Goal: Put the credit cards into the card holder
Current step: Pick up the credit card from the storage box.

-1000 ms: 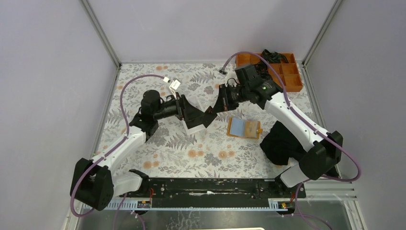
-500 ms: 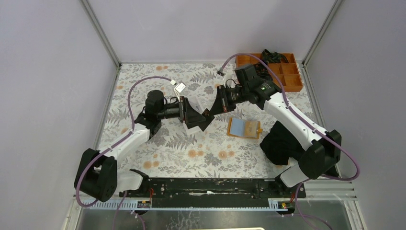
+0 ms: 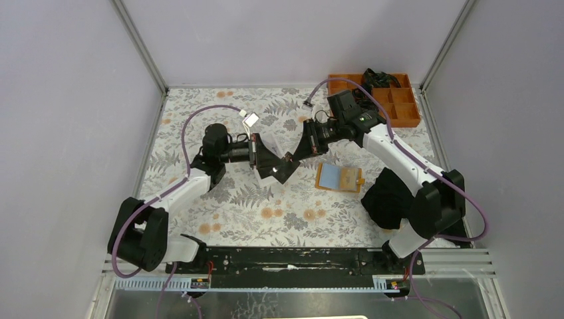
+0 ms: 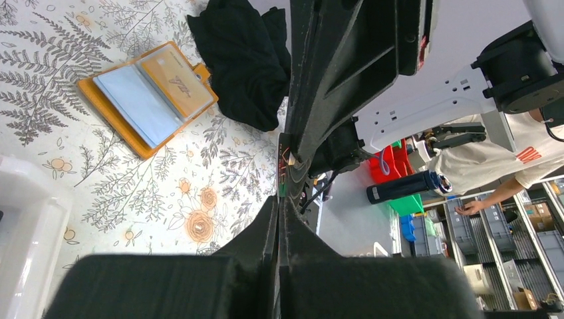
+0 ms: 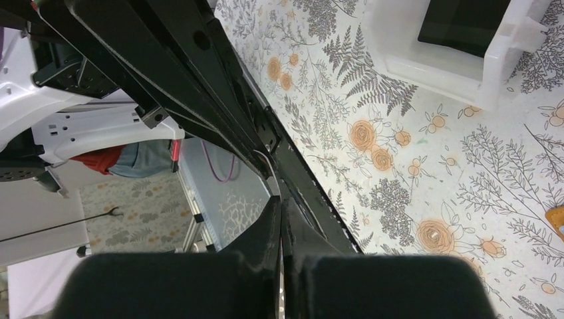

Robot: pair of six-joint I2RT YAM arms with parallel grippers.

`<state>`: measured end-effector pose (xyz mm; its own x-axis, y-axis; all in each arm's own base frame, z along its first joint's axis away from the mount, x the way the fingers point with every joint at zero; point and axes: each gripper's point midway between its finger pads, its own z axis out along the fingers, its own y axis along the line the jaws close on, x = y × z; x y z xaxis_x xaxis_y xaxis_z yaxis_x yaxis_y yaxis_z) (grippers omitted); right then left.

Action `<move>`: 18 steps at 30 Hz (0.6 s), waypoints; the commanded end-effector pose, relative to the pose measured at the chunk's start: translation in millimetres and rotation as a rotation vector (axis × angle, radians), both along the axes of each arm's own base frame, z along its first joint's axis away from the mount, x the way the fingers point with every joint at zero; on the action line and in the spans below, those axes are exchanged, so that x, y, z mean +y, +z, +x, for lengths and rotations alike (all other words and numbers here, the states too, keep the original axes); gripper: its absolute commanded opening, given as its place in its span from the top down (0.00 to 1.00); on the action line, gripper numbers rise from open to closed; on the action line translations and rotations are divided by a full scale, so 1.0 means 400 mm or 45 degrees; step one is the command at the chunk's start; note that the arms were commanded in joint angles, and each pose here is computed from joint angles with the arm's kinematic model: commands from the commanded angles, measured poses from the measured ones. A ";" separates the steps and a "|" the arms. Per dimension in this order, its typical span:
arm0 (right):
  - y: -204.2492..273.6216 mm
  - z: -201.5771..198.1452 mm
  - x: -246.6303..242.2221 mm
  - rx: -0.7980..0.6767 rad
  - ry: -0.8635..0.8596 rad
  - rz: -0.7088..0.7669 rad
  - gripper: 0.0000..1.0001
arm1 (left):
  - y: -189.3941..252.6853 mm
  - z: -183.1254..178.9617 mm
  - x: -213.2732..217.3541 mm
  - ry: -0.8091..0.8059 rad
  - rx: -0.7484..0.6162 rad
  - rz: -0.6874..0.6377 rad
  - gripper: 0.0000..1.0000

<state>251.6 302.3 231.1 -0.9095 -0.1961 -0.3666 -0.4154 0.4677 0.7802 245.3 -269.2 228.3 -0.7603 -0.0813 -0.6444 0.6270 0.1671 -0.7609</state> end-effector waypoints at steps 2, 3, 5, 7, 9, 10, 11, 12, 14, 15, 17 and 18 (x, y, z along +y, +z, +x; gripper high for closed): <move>0.036 0.021 0.021 -0.008 0.040 0.095 1.00 | 0.021 -0.022 -0.006 -0.091 -0.028 -0.070 1.00; 0.044 0.021 0.024 -0.014 0.047 0.106 0.99 | 0.021 -0.022 -0.007 -0.092 -0.025 -0.076 1.00; 0.053 0.024 0.025 -0.031 0.047 0.116 0.81 | 0.021 -0.020 -0.007 -0.087 -0.019 -0.083 1.00; 0.060 0.033 0.018 -0.068 0.023 0.105 0.66 | 0.022 -0.015 -0.007 -0.067 -0.018 -0.090 1.00; 0.057 0.047 0.004 -0.123 -0.033 0.065 0.54 | 0.020 0.000 -0.007 -0.022 -0.015 -0.089 1.00; 0.057 0.055 -0.006 -0.150 -0.066 0.050 0.51 | 0.022 0.008 -0.007 0.004 -0.013 -0.092 1.00; 0.056 0.062 -0.015 -0.178 -0.100 0.039 0.50 | 0.027 0.018 -0.007 0.036 -0.005 -0.104 1.00; 0.059 0.067 -0.022 -0.201 -0.129 0.041 0.50 | 0.033 0.031 -0.007 0.073 -0.002 -0.115 1.00; 0.056 0.081 -0.039 -0.248 -0.207 0.021 0.49 | 0.037 0.061 -0.007 0.160 0.010 -0.124 1.00; 0.051 0.089 -0.049 -0.268 -0.258 0.002 0.49 | 0.037 0.077 -0.005 0.209 0.024 -0.127 1.00; 0.047 0.102 -0.070 -0.313 -0.349 -0.020 0.48 | 0.038 0.114 0.002 0.323 0.048 -0.129 1.00; 0.047 0.103 -0.077 -0.333 -0.383 -0.018 0.47 | 0.036 0.122 0.004 0.356 0.066 -0.125 1.00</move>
<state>274.3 284.4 229.9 -0.8776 -0.0733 -0.4738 -0.4313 0.5521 0.7135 266.8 -270.8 232.0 -0.7803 -0.2099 -0.5892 0.5591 0.1881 -0.8075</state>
